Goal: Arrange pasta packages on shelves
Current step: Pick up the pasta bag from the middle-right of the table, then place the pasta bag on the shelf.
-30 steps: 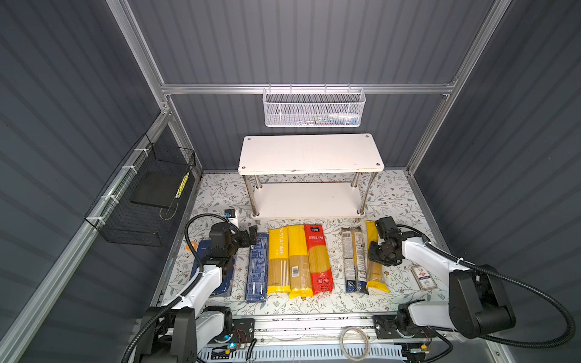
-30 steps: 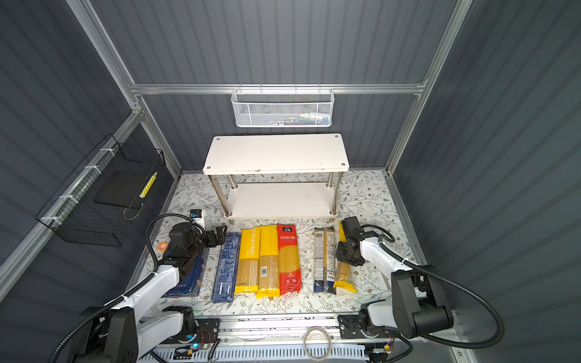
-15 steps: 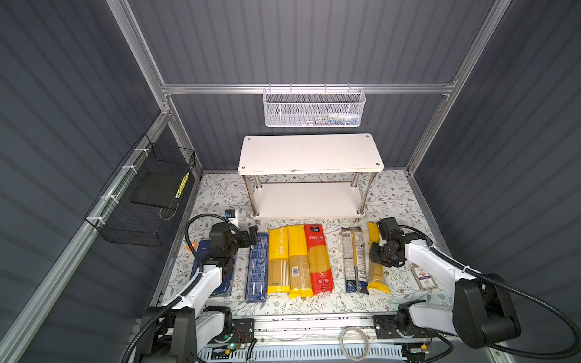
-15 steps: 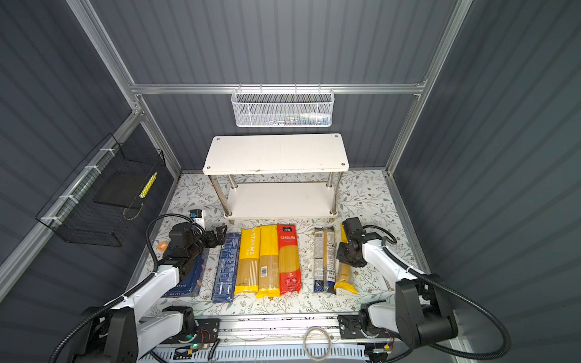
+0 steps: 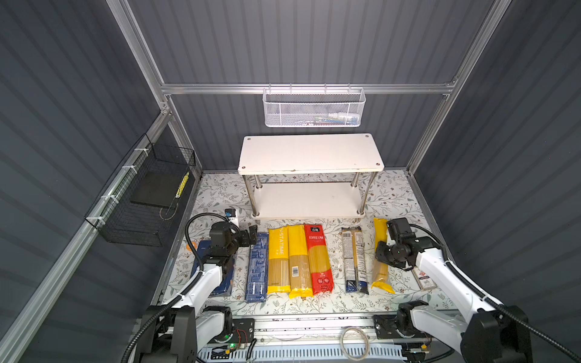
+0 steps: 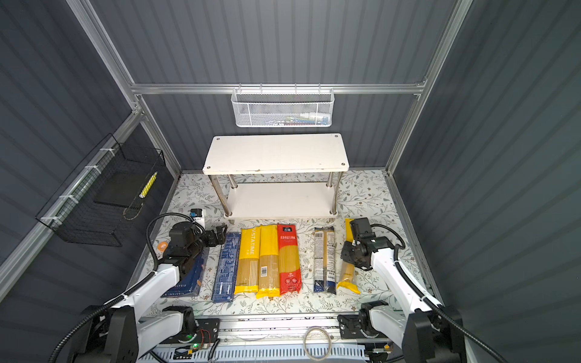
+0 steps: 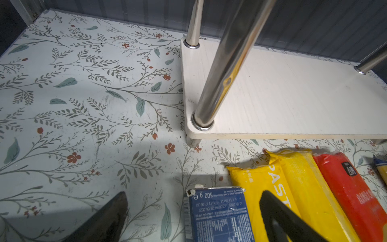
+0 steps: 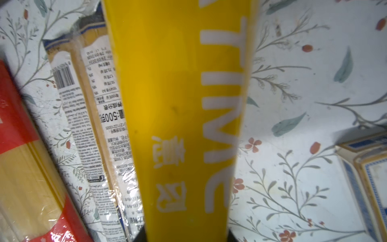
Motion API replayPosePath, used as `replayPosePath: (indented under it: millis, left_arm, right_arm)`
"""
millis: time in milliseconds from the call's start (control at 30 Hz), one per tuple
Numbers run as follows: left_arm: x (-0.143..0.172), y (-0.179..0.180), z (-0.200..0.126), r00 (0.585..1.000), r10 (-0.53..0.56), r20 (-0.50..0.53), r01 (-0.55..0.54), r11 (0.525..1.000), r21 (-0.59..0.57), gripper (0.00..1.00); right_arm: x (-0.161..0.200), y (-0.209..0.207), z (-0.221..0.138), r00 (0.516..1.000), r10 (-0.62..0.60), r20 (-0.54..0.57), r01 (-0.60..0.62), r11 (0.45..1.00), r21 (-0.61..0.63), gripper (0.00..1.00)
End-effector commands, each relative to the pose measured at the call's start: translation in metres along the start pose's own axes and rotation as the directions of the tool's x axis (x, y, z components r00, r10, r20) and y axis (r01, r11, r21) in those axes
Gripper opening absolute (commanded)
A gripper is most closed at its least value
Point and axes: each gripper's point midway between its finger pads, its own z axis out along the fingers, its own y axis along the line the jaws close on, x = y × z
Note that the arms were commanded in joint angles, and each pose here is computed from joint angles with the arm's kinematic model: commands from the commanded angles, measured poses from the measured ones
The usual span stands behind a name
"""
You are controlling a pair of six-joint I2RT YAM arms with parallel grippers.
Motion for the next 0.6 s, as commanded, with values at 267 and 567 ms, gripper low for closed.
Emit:
replayPosePath:
  millis: [267,567]
  left_arm:
    - [-0.008,-0.003,0.002,1.0,0.023,0.0,-0.023,1.0,0.006,0.99]
    - [-0.008,-0.002,0.002,1.0,0.025,-0.003,-0.025,1.0,0.002,0.99]
  right_arm:
    - [-0.036,0.02,-0.064,0.988,-0.03,0.153,0.044,0.995,-0.092,0.01]
    - [-0.063,0.042,-0.134,0.962,-0.068,0.266,0.115,0.979,-0.166,0.02]
